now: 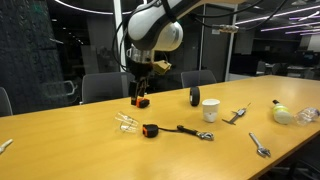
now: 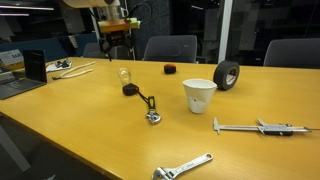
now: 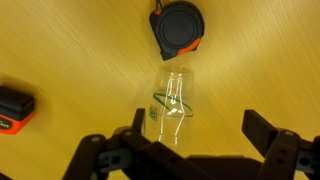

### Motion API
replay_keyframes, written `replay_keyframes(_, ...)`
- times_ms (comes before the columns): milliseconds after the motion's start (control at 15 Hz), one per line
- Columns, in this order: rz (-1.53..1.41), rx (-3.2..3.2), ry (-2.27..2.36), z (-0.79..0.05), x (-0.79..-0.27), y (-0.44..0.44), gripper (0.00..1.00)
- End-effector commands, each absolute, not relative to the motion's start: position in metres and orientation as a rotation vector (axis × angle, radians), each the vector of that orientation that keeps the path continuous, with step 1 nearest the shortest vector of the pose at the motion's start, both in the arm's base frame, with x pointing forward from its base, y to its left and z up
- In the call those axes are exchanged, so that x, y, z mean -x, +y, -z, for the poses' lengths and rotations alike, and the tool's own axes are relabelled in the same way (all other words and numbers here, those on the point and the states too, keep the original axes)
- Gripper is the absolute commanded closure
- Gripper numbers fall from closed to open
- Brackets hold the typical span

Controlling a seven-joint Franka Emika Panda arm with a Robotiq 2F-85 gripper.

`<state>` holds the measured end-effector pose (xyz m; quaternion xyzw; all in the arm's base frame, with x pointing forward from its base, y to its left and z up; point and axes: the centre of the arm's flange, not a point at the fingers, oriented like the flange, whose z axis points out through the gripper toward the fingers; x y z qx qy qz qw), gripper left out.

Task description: Pick up the white cup, put the clear cup inside the white cup

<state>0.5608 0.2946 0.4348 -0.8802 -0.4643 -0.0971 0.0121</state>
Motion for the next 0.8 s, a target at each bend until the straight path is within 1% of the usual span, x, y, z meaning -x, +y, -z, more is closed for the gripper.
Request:
replay_keyframes(0,0.284,2.677,-1.480,-0.412,-0.584,0.303,0.00)
replay_keyframes(267,0.220,2.664,-1.480,-0.384,-0.596,0.313,0.00)
replay_keyframes(733,0.178,2.644,-1.445,-0.361,-0.614,0.330,0.00)
